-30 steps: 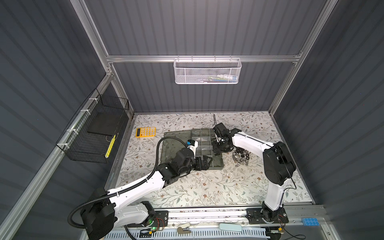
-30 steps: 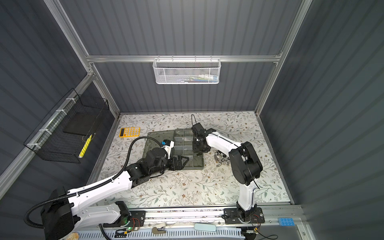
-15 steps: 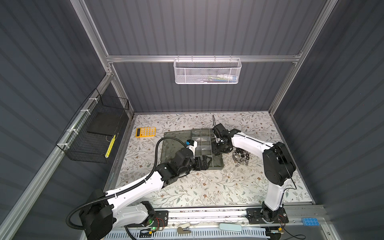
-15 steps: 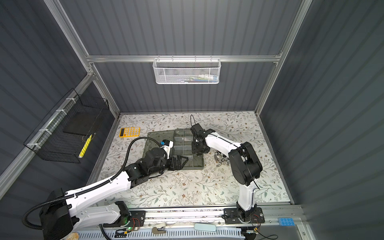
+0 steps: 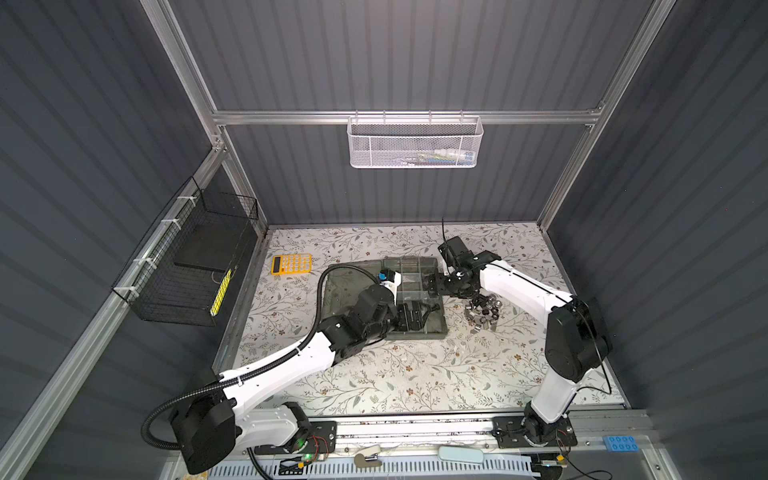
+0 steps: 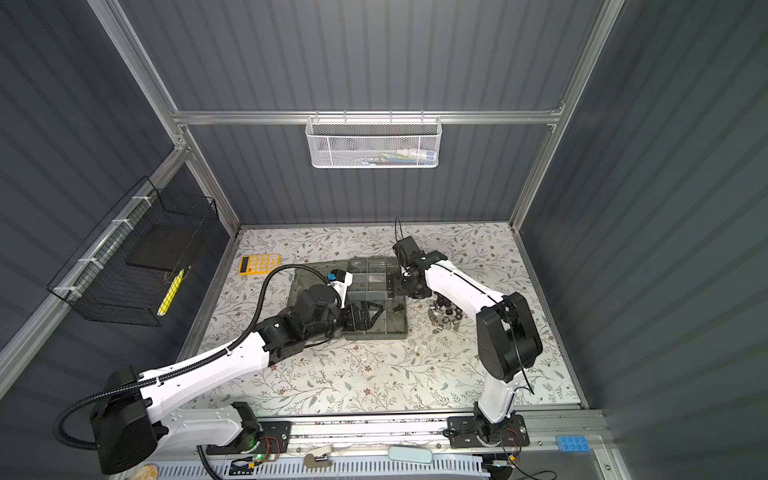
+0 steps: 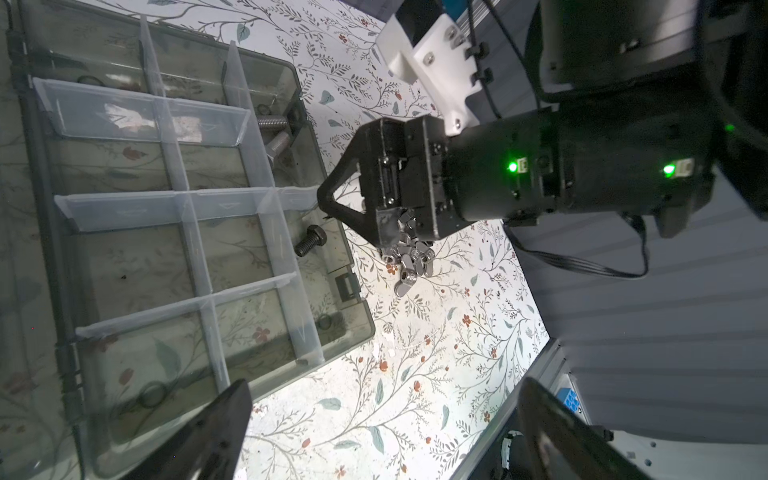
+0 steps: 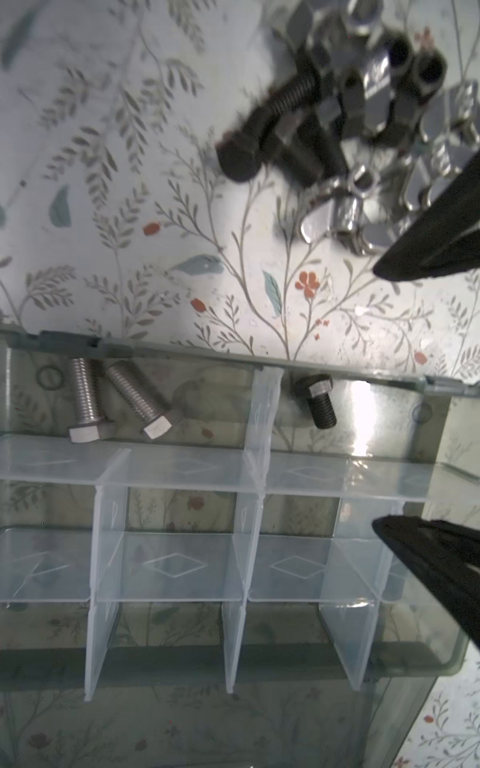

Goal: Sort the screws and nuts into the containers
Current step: 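Move the empty right gripper back over the pile, then lower the right gripper and grasp another black bolt by its head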

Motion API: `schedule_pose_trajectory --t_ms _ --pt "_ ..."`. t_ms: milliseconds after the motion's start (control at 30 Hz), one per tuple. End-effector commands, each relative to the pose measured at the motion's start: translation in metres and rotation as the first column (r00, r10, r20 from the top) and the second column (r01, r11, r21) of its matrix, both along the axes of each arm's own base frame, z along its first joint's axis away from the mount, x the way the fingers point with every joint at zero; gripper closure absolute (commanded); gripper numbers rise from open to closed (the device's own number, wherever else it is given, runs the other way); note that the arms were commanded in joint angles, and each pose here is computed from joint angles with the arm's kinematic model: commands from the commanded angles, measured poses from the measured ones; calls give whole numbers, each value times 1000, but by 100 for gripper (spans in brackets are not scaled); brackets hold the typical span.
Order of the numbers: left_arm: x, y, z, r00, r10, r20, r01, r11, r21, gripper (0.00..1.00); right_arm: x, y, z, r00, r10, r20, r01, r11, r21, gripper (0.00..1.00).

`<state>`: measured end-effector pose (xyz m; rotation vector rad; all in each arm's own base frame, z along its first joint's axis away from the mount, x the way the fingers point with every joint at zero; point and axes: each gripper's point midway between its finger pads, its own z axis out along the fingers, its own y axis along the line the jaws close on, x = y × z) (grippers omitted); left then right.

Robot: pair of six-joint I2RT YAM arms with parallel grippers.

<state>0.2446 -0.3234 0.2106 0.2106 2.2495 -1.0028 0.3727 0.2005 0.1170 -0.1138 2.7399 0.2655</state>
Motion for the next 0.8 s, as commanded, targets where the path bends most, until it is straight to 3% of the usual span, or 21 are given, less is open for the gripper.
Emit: schedule_pose_trajectory --t_ms 0,433,767 --pt "5 -12 16 999 -34 39 34 999 5 0 5 -14 18 1000 -4 27 3 1000 8 3" --pt "21 -55 14 990 -129 64 129 992 1 0 17 -83 20 988 -150 26 149 989 19 1" --pt "31 -95 0 974 -223 32 223 975 -5 0 22 -108 -26 975 -207 -78 208 978 -1 1"
